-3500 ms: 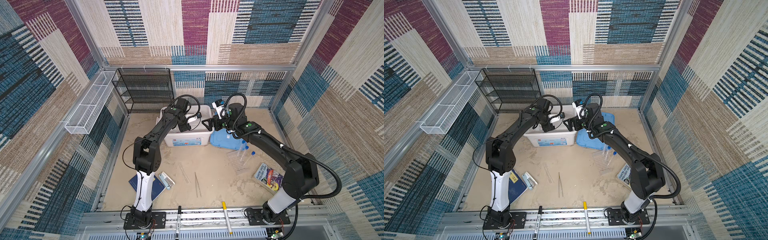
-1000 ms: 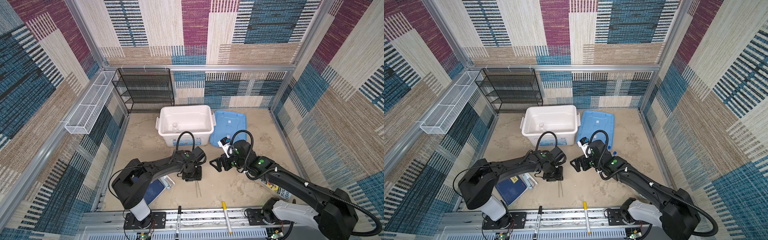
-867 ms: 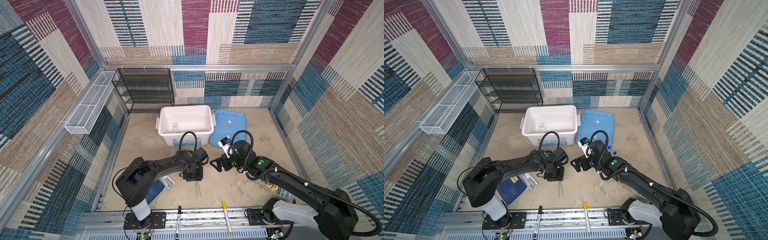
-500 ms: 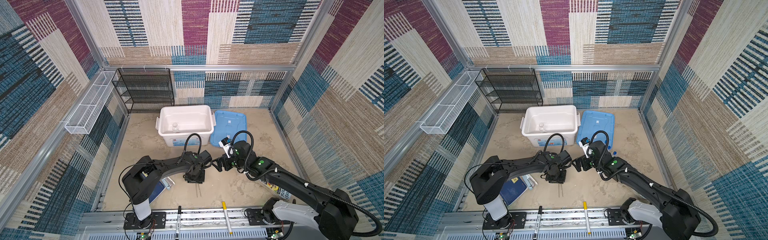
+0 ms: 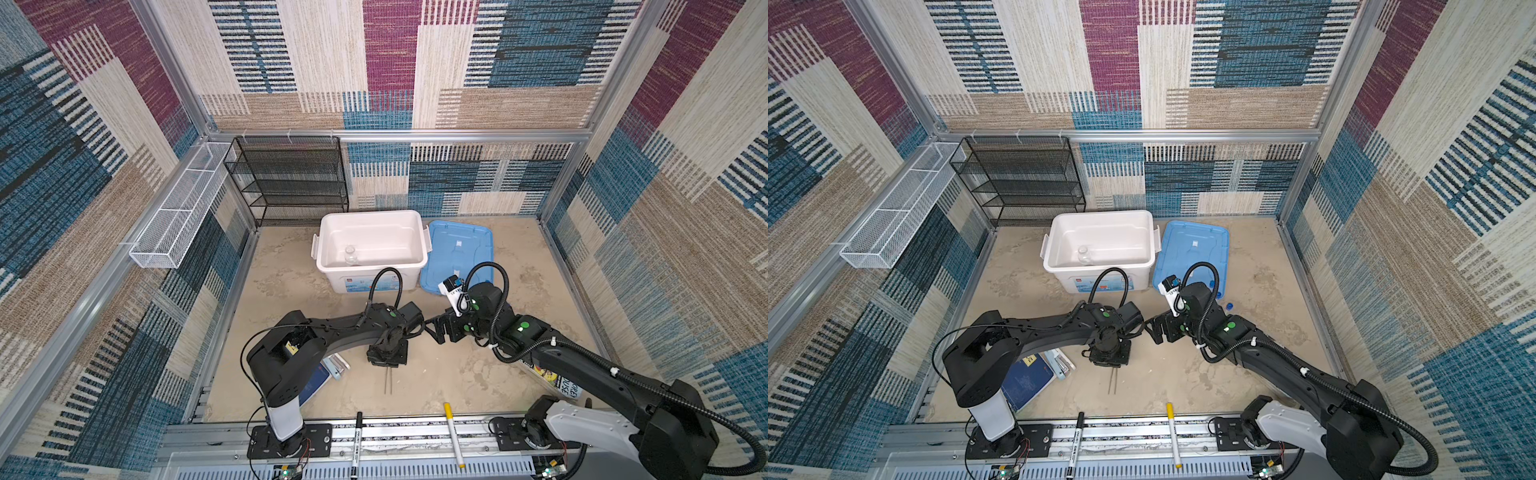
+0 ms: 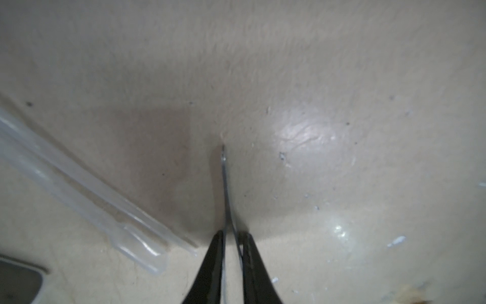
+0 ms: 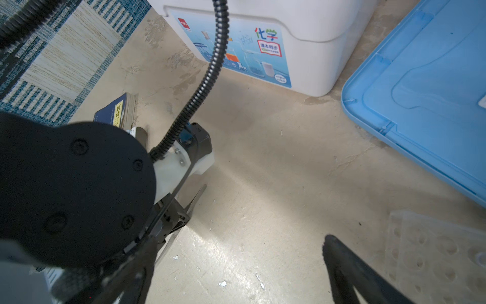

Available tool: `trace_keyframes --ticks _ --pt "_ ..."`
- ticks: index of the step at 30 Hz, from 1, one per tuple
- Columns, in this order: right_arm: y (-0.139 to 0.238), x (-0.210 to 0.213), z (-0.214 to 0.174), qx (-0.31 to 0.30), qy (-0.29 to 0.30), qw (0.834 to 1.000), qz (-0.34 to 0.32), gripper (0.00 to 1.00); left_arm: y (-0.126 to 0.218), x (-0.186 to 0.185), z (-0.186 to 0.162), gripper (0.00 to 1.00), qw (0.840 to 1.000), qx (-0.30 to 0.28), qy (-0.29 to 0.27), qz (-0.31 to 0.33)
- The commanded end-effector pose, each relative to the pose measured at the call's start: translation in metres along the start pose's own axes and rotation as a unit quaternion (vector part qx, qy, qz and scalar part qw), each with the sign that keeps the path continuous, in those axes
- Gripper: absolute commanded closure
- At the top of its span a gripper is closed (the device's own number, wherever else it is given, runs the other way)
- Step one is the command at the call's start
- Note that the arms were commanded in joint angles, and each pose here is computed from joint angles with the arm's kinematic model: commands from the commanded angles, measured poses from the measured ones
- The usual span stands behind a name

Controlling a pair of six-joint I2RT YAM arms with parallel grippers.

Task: Organize the chemistry lab equipment
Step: 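Close the left gripper around the metal tweezers, then lift the tweezers over the white bin with the left gripper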

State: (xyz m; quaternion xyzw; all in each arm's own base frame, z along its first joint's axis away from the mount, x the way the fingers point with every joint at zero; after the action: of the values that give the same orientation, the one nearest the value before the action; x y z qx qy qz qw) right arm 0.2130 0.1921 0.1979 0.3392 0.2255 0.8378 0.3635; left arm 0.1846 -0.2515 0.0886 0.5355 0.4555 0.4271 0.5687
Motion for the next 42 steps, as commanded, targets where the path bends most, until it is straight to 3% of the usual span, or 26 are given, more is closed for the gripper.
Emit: trace_keyframes --ticks 1,10,11,18,25,30,42 --pt "-0.002 0.002 0.002 -0.006 0.001 1.0 0.01 0.01 -0.003 0.001 -0.001 0.85 1.0 0.003 0.006 0.008" --pt "-0.003 0.003 0.004 -0.011 0.0 1.0 0.014 0.01 -0.001 0.001 0.0 0.94 1.0 0.001 0.008 0.008" --pt "-0.003 0.003 0.004 -0.012 0.0 1.0 0.013 0.01 -0.001 0.001 0.0 0.99 1.0 0.0 0.007 0.008" --pt "-0.001 0.005 0.004 -0.023 0.002 0.999 0.024 0.01 0.013 0.001 0.006 1.0 1.0 -0.026 0.01 0.011" --pt "0.012 0.012 0.014 -0.092 0.001 0.994 0.056 0.01 0.062 0.004 0.022 1.0 0.995 -0.1 0.01 0.011" --pt "0.022 0.011 0.031 -0.136 -0.002 0.99 0.024 0.0 0.098 0.006 0.032 1.0 0.99 -0.141 0.018 -0.009" --pt "0.055 0.037 0.091 -0.234 0.033 0.971 0.038 0.01 0.213 0.041 0.08 1.0 0.958 -0.288 0.008 -0.016"
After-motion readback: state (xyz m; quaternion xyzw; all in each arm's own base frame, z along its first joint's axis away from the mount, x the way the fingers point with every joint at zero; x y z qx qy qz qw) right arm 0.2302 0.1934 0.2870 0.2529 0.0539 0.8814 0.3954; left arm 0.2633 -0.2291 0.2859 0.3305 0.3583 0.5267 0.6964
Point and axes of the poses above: each gripper's point midway between its finger pads, its own y axis back along the fingers, its own x axis along the line the jaws close on, z = x × y, the point moved 7 cm from there along y, back along the fingers, and after that the axes turned 5 degrees about -y, right-handed, at the moved point
